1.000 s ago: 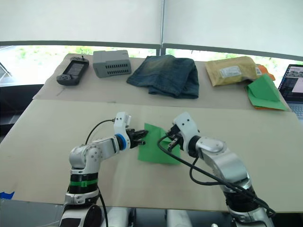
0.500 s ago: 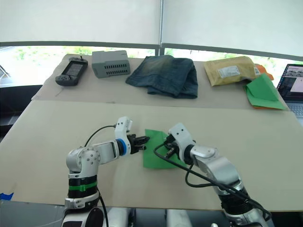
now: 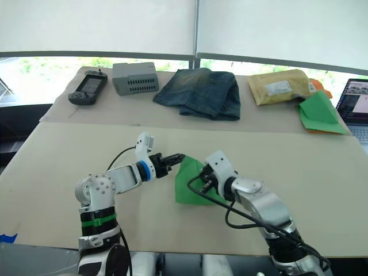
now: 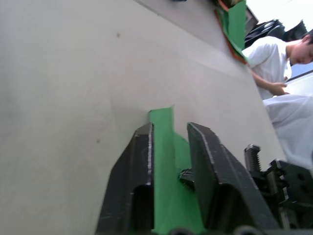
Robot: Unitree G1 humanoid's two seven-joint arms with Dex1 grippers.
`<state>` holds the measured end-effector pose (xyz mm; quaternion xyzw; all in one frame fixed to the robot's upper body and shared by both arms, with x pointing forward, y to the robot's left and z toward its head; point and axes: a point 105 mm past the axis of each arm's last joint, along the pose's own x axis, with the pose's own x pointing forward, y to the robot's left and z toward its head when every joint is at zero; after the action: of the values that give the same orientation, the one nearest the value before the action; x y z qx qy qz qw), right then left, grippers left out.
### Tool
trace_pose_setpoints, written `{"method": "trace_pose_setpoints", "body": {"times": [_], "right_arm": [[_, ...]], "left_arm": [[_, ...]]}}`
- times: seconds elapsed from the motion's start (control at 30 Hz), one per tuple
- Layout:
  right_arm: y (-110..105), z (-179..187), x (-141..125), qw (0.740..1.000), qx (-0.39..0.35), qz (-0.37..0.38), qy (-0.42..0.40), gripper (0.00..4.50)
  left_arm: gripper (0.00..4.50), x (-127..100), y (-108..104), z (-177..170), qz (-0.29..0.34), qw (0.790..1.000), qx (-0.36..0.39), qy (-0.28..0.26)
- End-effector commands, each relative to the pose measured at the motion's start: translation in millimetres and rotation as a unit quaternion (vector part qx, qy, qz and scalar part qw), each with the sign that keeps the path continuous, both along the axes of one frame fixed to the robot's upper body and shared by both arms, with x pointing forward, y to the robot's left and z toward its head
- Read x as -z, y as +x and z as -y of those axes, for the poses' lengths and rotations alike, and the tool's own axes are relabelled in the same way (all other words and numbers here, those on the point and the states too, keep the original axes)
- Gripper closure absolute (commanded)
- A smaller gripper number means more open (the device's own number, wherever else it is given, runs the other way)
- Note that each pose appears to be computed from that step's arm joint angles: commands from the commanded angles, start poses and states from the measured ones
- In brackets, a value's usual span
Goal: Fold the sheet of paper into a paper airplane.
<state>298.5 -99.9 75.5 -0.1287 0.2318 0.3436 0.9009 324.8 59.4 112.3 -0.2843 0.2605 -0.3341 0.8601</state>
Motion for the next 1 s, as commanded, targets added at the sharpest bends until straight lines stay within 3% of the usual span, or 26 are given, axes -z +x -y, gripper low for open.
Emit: {"method": "trace_pose_setpoints", "body": {"times": [0.03, 0.17, 0.33, 0.43, 0.57, 0.83, 1.0], "right_arm": [[-8.9, 4.0, 22.4, 0.999, 0.005, -0.042, -0.018, 4.5], [-9.5, 3.0, 22.8, 0.999, 0.005, -0.043, -0.016, 4.5], [-8.7, 3.5, 22.4, 0.999, 0.007, -0.041, -0.015, 4.5], [-8.1, 3.5, 22.2, 0.999, 0.008, -0.041, -0.015, 4.5], [-7.7, 1.7, 21.3, 0.999, 0.006, -0.04, -0.014, 4.5], [-8.4, 1.1, 22.5, 0.999, 0.009, -0.041, -0.012, 4.5], [-8.6, 0.9, 22.2, 0.999, 0.012, -0.039, -0.013, 4.5]], "left_arm": [[1.38, -14.9, -4.3, 0.5, 0.044, 0.998, 0.049, -0.001], [1.38, -25.1, 2.1, -15.8, 0.086, 0.994, 0.063, 0.001], [1.38, -39.8, 17.4, -36.7, 0.202, 0.97, 0.083, 0.103], [1.38, -45.2, 18.3, -37.6, 0.236, 0.957, 0.11, 0.125], [1.38, -33.0, 12.5, -32.2, 0.245, 0.937, 0.173, 0.177], [1.38, -28.8, 19.7, -8.0, 0.197, 0.952, 0.173, 0.155], [1.38, -22.2, 21.4, 1.4, 0.185, 0.952, 0.176, 0.169]]}}
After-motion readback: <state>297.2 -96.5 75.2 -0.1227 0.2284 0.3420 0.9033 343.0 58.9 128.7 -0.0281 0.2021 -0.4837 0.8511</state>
